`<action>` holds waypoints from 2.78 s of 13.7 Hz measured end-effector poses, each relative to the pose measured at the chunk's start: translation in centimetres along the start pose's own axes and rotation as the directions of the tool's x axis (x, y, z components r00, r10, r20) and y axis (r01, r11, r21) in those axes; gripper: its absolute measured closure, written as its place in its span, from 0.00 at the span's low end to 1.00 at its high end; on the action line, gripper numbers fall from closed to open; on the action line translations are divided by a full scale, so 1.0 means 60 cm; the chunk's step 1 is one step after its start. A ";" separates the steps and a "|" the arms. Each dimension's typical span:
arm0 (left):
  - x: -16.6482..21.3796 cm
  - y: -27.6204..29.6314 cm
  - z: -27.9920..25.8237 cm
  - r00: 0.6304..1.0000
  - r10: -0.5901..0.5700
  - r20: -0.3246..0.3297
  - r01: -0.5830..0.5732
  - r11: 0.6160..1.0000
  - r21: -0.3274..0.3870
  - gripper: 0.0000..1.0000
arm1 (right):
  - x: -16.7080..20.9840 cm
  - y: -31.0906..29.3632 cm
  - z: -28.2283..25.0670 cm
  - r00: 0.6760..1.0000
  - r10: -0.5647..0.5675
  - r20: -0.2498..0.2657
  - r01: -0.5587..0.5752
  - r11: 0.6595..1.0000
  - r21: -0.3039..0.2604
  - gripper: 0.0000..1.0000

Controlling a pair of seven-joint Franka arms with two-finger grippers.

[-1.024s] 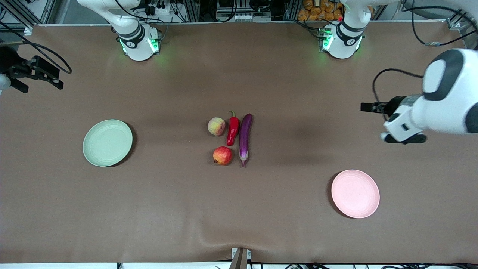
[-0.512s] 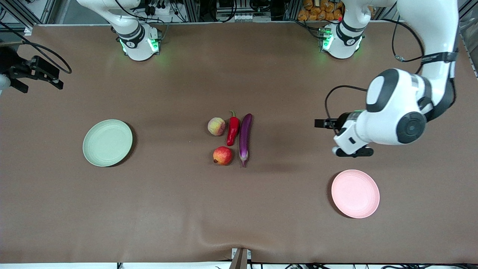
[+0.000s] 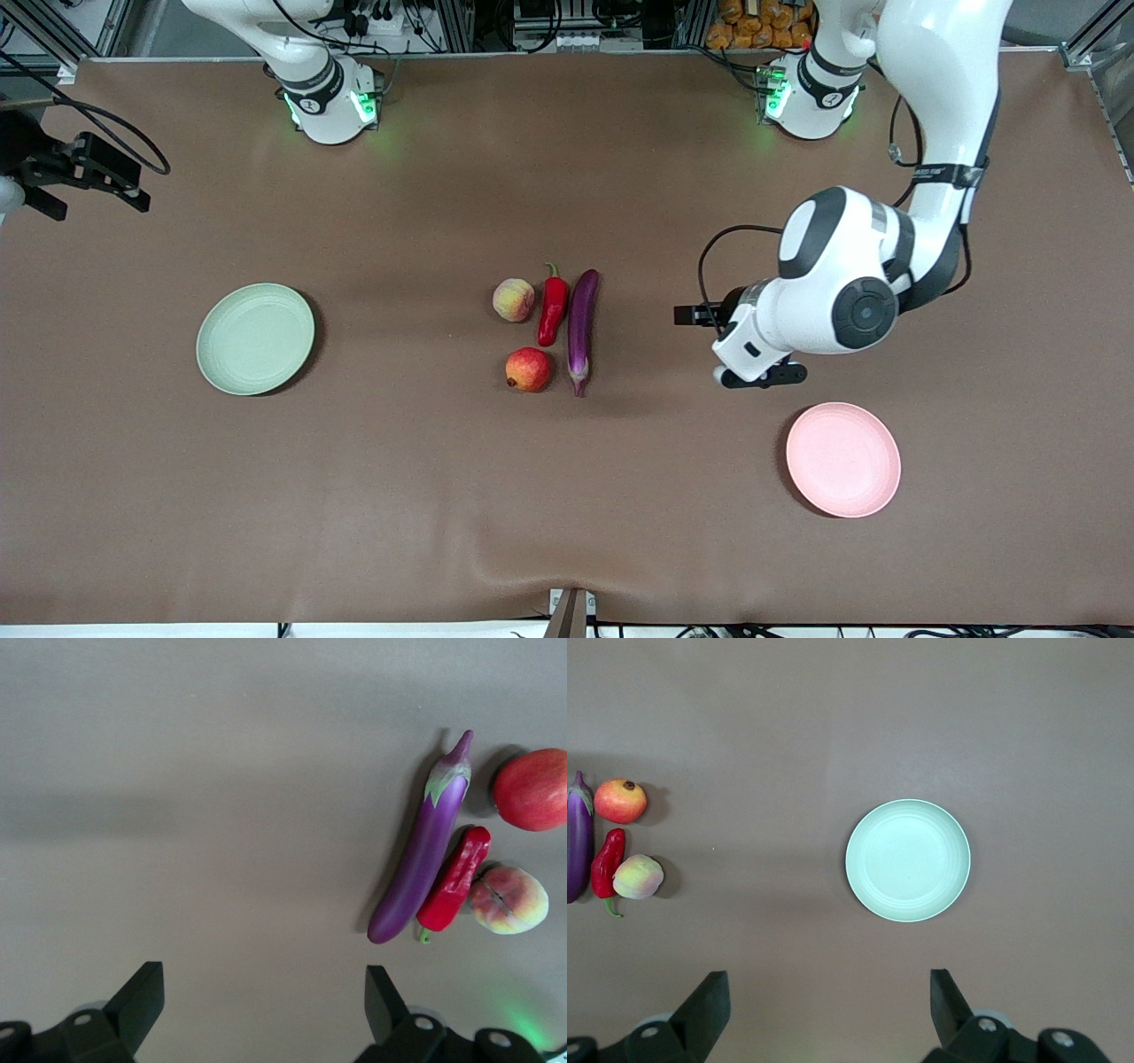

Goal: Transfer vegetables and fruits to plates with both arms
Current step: 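Lower the left gripper and grasp the purple eggplant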

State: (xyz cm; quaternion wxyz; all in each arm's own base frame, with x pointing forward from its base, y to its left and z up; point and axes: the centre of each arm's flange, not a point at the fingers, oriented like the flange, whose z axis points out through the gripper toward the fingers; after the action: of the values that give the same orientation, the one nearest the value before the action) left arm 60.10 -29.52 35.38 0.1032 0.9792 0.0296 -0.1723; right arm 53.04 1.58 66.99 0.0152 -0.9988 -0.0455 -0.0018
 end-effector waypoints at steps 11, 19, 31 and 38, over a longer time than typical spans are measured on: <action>-0.001 0.144 0.205 0.990 -0.083 -0.112 0.089 0.995 0.050 0.00 | 0.000 0.002 0.000 1.000 0.002 0.000 -0.002 1.000 0.000 0.00; -0.075 0.270 0.317 0.973 -0.054 -0.225 0.083 0.989 0.123 0.00 | -0.001 0.007 0.003 1.000 0.008 0.005 -0.008 1.000 0.001 0.00; -0.091 0.294 0.370 0.954 -0.052 -0.296 0.104 0.981 0.164 0.00 | -0.001 0.019 0.012 0.999 0.021 0.024 -0.021 1.000 0.002 0.00; -0.072 0.272 0.404 0.955 -0.062 -0.289 0.121 0.974 0.193 0.00 | 0.001 0.015 0.016 0.999 0.019 0.027 -0.020 0.999 0.027 0.00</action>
State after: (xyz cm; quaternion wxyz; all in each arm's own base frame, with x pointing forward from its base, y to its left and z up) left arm 49.52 -50.69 17.70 -0.0134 0.9966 0.0712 -0.0383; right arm 53.19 0.69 66.04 0.0285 -0.9989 -0.0358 0.0122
